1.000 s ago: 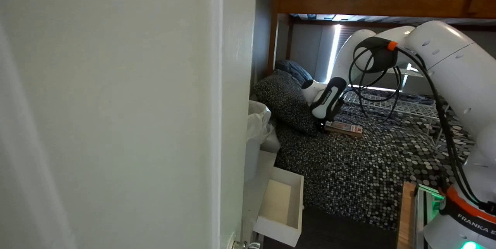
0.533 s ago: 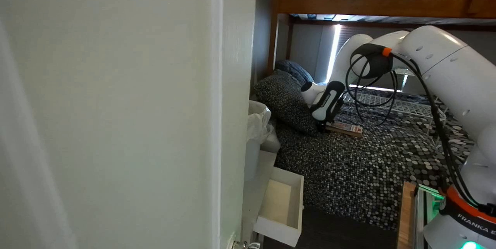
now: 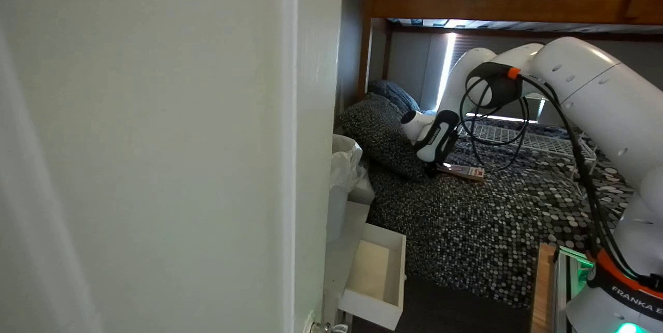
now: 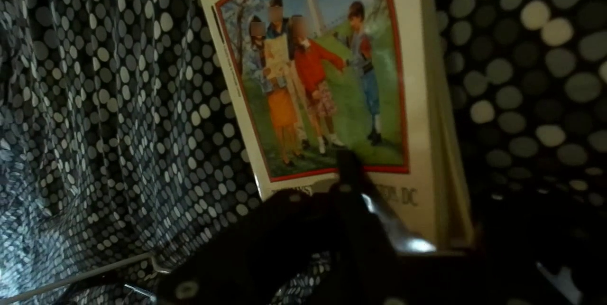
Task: Pick up the book on the bed and put it in the opened bedside cabinet drawer
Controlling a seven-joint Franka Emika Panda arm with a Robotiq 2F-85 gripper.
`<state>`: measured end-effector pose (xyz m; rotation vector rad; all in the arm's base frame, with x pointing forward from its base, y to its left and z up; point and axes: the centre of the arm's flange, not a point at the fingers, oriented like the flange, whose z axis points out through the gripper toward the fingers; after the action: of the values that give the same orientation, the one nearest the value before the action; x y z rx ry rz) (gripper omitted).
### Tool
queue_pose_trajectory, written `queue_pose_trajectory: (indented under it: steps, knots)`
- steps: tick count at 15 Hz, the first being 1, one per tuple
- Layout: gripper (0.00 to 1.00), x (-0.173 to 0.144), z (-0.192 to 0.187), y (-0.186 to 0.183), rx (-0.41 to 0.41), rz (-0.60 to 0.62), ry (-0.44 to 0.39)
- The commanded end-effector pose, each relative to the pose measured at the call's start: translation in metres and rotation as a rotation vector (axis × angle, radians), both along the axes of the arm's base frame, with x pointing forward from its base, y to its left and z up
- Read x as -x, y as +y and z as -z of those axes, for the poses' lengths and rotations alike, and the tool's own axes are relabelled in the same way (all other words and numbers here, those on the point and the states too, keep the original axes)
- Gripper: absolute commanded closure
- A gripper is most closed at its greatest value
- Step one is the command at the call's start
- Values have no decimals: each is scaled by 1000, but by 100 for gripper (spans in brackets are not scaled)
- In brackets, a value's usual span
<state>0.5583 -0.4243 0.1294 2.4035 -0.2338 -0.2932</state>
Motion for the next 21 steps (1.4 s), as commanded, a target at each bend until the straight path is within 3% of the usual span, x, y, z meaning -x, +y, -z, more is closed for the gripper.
queue_pose_trajectory:
  steps: [1,7,11,21]
  knots:
    - [97,16,-6,12,12,7,18]
    - [96,63,-51,30,1,-26,8]
    - [96,113,-75,47,-54,-137,49]
    - [96,228,-91,140,-67,-753,-38]
